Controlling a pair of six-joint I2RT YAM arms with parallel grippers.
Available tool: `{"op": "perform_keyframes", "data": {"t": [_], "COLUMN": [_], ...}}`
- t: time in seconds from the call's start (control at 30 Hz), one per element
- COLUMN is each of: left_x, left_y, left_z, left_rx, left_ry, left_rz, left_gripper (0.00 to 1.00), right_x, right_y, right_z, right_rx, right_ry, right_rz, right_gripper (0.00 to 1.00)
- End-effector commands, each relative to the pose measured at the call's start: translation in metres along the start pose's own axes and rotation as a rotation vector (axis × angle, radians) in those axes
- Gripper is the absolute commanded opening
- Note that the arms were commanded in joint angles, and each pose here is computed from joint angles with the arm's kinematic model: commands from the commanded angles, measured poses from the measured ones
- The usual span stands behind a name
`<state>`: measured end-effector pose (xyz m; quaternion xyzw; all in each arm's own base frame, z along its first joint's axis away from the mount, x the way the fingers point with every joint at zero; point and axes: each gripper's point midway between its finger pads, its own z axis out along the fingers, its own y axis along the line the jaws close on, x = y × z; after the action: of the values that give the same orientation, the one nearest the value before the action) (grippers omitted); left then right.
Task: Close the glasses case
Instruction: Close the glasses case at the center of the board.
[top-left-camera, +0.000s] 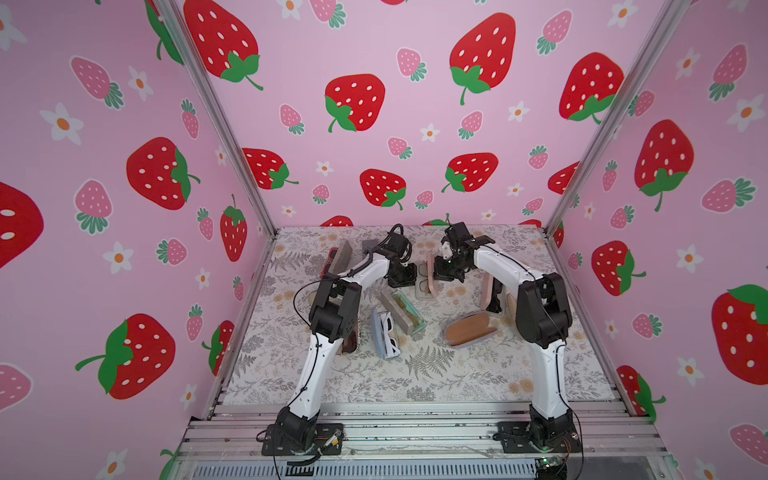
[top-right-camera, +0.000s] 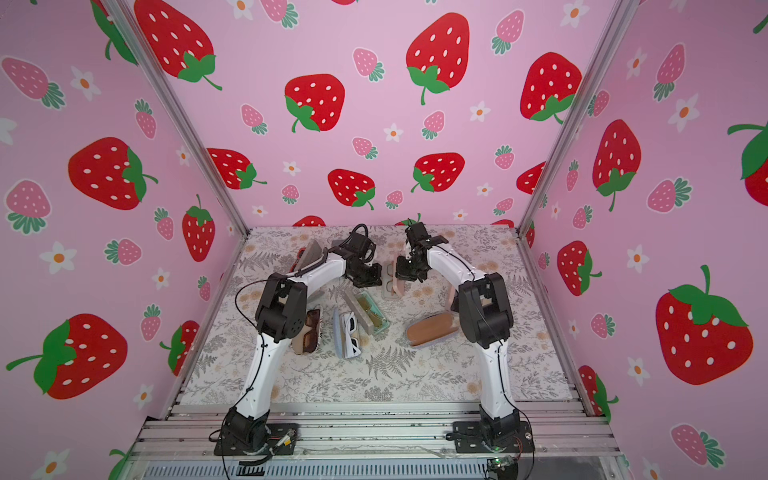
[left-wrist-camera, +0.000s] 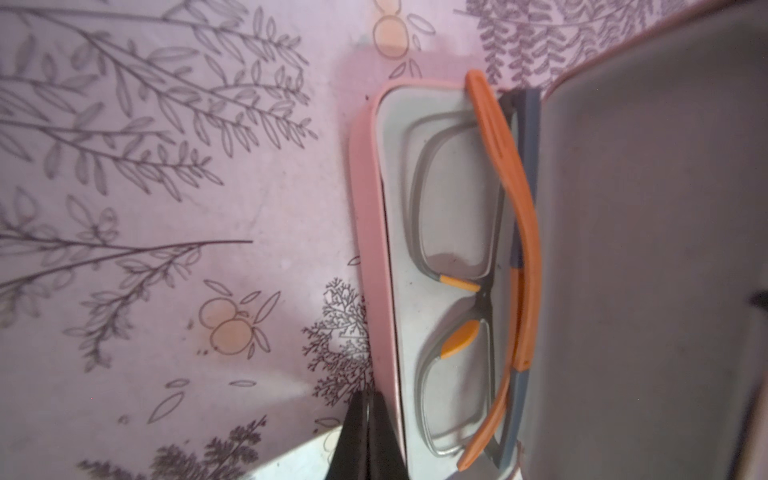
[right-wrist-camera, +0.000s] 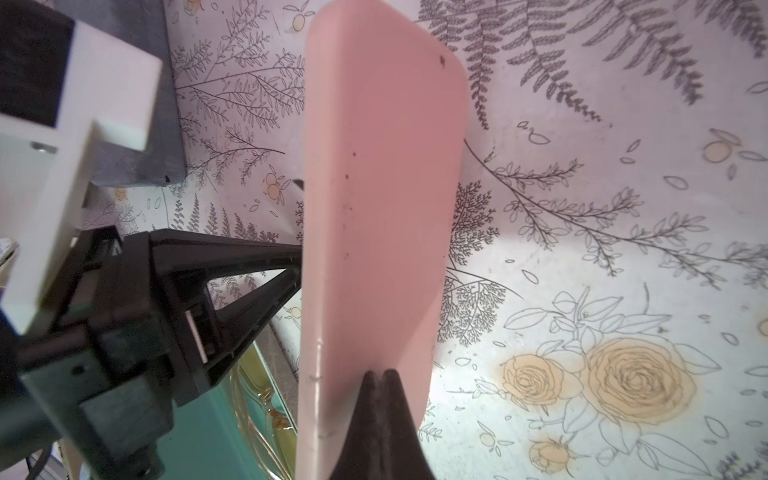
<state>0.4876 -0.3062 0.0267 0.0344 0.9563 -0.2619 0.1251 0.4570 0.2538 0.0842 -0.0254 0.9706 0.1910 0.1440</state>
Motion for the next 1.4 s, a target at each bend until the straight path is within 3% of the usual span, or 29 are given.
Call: {"op": "perform_keyframes", "data": {"t": [0.0, 1.37], "left_x": [-0.002, 0.002], "left_y": [-0.006, -0.008], "left_z": [0.002, 0.010], "left_rx": [0.015, 0.019], "left_ry": [0.008, 0.028], "left_rz": [0.000, 0.003], "left_gripper": [0.00, 0.00], "right_x": [-0.004, 0.018], "right_y": [0.004, 0.012], "right_z": [0.003, 0.056], "right_rx": [-0.025, -0.049], "right_ry": [0.004, 0.118], "right_rz": [-0.004, -0.003], "right_gripper": [0.00, 0.02]}}
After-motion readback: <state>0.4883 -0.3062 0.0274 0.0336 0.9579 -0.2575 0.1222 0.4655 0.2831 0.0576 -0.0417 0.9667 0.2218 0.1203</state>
